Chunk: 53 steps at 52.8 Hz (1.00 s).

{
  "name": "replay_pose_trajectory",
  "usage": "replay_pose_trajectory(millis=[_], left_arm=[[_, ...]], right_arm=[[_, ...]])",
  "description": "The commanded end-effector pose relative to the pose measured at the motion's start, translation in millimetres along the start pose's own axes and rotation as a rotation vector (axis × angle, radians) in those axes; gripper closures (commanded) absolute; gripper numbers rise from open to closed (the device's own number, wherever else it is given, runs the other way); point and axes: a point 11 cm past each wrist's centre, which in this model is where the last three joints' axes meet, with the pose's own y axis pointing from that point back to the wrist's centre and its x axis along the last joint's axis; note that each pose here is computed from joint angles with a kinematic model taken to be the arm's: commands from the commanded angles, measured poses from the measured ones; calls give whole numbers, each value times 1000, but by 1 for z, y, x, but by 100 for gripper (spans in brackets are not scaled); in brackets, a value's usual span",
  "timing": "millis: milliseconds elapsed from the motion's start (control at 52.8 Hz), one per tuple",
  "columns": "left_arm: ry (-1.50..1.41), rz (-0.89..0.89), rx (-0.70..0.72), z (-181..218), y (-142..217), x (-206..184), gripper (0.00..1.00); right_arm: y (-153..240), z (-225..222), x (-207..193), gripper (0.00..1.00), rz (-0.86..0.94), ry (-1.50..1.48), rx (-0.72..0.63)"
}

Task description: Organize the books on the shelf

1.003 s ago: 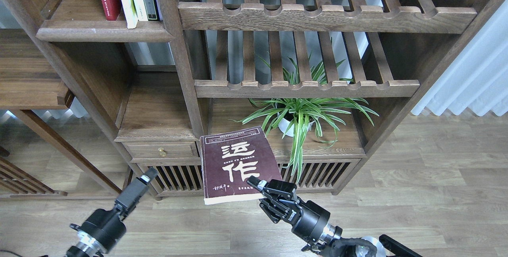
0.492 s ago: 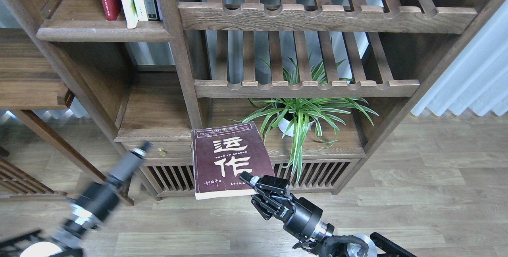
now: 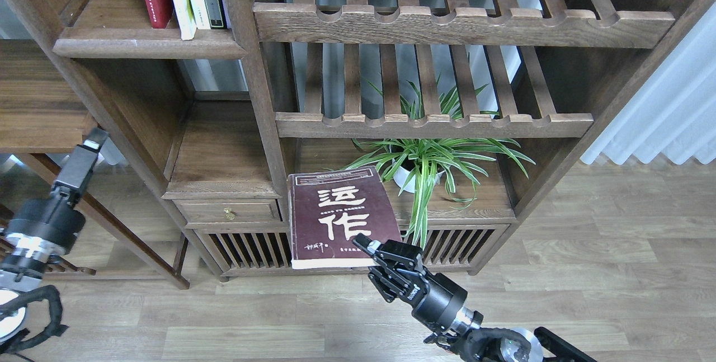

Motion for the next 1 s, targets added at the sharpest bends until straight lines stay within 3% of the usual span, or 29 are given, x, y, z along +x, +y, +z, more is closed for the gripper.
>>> replay_pose_trajectory(millis=[0,417,700,871,966,984], left_arm=[[-44,28,34,-5,12,13,1],[113,-43,-20,-44,-17,-17,0],[169,-69,-59,-49,-26,-29,0],[282,-31,-74,-90,-32,-30,0],[415,-40,-70,-133,-38,-53,0],[493,-79,-82,-138,-44,-76,0]], right_arm=[[6,3,5,92,10,-16,10],[6,5,6,92,8,-24,12],[6,5,6,92,7,-25,13],[6,6,7,92,6,-29,14],[6,5,6,92,5,-29,16],[6,2,4,92,-3,-28,30]])
